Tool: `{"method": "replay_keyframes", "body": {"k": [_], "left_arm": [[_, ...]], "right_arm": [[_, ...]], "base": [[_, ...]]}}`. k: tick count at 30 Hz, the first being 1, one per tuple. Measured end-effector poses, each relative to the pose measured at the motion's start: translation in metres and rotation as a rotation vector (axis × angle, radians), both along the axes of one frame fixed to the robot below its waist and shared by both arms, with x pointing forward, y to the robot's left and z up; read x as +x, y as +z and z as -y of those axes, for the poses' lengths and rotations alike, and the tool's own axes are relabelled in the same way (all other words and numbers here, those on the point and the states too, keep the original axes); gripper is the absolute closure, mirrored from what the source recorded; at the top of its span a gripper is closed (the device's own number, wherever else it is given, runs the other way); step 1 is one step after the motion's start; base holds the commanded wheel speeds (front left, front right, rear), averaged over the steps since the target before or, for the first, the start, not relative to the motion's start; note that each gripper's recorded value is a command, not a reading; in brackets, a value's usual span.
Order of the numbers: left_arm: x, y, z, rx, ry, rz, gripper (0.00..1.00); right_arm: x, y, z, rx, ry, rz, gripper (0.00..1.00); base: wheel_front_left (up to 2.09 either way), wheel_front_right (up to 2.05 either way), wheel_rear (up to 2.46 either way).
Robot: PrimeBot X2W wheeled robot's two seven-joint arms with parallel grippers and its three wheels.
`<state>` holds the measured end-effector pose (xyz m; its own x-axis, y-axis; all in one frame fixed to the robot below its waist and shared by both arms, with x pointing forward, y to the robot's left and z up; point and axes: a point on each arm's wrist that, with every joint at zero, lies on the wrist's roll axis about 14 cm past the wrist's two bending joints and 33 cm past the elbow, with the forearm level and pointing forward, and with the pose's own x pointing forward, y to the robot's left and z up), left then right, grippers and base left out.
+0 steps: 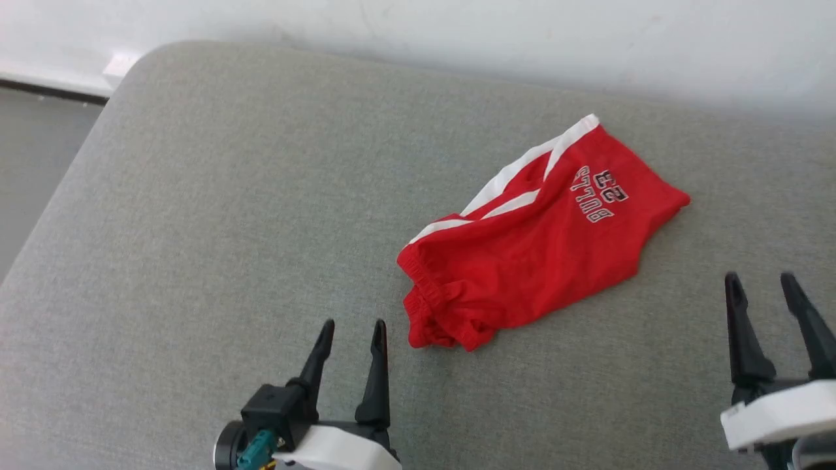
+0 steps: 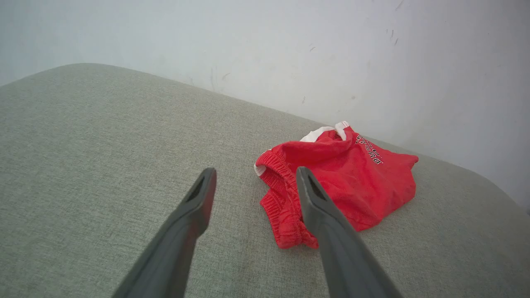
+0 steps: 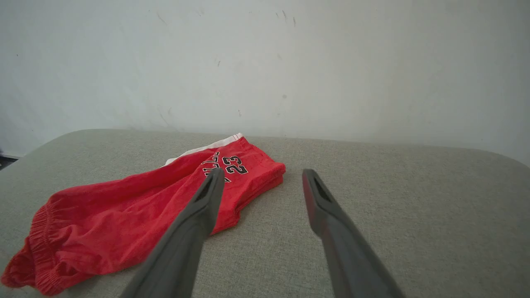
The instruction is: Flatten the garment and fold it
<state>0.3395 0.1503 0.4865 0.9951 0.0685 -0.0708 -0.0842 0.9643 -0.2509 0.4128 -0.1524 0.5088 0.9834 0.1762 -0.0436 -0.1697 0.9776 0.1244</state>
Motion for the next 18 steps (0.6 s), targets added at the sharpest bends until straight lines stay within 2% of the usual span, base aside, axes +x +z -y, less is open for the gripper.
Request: {"method": "replay_keyframes", "body": {"k": [8,13,18], "left_arm": [[0.004,-0.001,0.008,0.026,-0.048,-0.023,0.00],[0.031,-0.005,0.023,0.050,-0.149,-0.120,0.00],[0.053,-0.017,0.033,0.033,-0.185,-0.241,0.00]], "right_arm": [[-0.012,0.015,0.011,-0.018,-0.042,0.041,0.00],[-0.006,0.017,0.010,-0.014,-0.039,0.048,0.00],[-0.001,0.009,0.007,-0.004,-0.032,0.025,0.00]], "base": [[0.00,0.00,0.00],[0.00,0.00,0.00],[0.00,0.00,0.00]]}}
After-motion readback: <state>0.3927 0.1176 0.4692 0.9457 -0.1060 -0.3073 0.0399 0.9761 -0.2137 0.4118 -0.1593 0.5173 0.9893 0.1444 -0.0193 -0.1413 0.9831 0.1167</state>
